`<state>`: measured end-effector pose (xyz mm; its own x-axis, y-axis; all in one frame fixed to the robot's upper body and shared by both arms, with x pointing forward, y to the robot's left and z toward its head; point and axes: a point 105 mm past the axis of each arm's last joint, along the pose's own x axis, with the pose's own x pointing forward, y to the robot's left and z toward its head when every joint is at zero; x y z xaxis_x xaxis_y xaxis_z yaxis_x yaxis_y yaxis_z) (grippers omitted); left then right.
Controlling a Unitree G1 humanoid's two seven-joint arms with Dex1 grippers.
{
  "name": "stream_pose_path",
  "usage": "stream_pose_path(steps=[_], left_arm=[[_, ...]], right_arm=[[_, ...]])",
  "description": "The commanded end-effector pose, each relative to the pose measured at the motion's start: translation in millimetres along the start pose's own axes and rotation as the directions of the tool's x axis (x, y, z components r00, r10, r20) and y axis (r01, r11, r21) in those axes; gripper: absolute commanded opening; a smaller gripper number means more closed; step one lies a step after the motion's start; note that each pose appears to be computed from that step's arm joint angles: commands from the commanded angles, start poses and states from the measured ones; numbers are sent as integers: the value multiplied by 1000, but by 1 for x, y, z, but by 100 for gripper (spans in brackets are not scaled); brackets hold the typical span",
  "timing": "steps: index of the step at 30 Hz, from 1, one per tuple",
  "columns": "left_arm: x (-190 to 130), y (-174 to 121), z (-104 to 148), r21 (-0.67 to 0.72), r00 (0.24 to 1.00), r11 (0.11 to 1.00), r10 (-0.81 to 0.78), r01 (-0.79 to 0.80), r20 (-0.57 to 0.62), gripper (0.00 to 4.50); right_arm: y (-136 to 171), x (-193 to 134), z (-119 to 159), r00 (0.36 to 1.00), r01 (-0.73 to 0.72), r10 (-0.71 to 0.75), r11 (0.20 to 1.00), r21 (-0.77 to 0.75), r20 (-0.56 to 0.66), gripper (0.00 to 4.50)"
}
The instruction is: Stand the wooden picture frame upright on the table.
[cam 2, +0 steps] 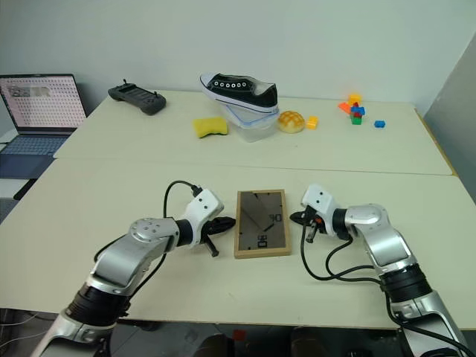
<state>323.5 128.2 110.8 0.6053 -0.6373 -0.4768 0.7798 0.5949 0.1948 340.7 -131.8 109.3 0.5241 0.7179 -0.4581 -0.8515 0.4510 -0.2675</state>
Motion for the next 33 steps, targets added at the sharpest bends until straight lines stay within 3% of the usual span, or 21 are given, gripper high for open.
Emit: stream_pose_path(steps=[1,3,5,7,9,19,24,33], left_arm=[[-28,5,10,-165,995,982,-80,88,53,46],[-41,6,10,-390,985,905,-157,171,69,90],[-52,1,16,-612,956,738,-261,285,131,129],[-55,8,19,-746,930,565,-302,353,211,173],[-53,12,13,-796,929,497,-304,345,213,217],[-40,-23,-9,-839,894,419,-419,348,161,444],[-23,-28,-23,-853,917,435,-383,288,114,448],[6,-37,-26,-851,908,404,-379,336,178,448]], right_arm=[[-6,-18,9,999,38,-37,999,-28,40,0],[-6,-21,6,999,37,-36,999,-25,33,0],[-7,-20,2,999,41,-40,999,-31,24,0],[-6,-16,2,999,40,-39,999,-32,26,0],[-3,-10,4,999,33,-32,999,-37,32,0],[20,10,12,998,-33,36,998,-55,59,0],[37,26,19,994,-64,68,997,-46,90,0],[47,47,32,988,-77,84,995,-56,127,0]])
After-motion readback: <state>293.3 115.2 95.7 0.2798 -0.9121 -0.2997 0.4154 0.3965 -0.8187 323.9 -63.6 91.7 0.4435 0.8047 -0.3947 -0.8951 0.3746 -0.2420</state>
